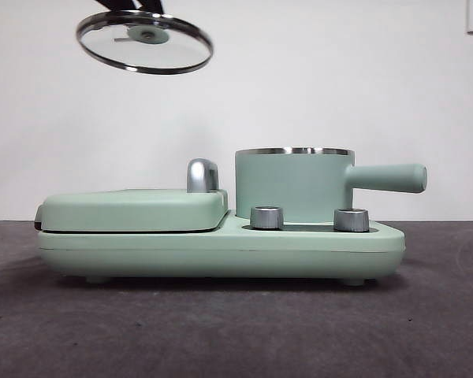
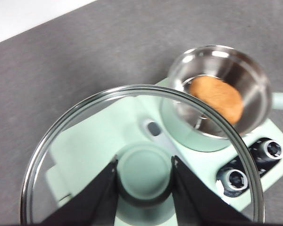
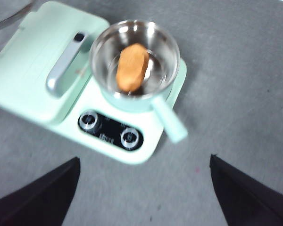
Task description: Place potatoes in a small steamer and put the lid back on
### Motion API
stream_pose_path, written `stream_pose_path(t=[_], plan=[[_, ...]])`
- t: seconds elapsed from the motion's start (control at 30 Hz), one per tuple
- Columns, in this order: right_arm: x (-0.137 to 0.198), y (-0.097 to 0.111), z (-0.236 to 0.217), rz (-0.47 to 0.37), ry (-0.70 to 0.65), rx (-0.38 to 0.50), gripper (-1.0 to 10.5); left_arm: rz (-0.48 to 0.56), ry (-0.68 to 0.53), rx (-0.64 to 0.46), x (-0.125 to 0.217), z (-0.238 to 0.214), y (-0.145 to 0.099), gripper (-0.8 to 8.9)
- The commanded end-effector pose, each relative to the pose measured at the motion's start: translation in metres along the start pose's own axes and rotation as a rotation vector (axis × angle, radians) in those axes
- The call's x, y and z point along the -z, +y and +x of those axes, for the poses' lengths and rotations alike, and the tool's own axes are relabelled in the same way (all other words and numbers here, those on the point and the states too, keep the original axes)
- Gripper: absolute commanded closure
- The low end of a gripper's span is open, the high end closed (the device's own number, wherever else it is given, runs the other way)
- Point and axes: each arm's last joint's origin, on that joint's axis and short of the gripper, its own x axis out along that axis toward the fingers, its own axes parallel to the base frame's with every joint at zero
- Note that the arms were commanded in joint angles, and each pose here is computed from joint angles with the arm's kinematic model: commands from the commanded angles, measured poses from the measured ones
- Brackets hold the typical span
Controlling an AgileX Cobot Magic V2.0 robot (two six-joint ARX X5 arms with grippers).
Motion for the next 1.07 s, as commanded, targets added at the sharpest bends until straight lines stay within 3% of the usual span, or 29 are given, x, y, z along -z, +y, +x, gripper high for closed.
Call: stream_pose_path(t=[0.03,0.27,0.53,0.77,1.07], plan=[[0.031,-0.001,-0.015,-0.016,0.056,-0.007,5.1,0.029,-0.047,0.025,-0.008,-0.003,-0.011,7.88],[0.102,-0.007,-0.033,0.05,-0.076,-0.119,5.1,0.085,-0.078,0.083,-0.014,-0.001,-0.038,7.88],[0.167,-0.016,-0.029,0.052,-0.139,-0.21,5.1,0.147,-0.128,0.139,-0.019,0.001,-0.064,7.88],[0.192,-0.022,-0.031,0.104,-0.18,-0.228,5.1,0.23,-0.207,0.164,-0.027,0.002,-0.079,7.91],[0.195,-0.023,-0.036,0.12,-0.222,-0.239,5.1,0.22,-0.273,0.191,-0.036,0.028,-0.093,7.98]])
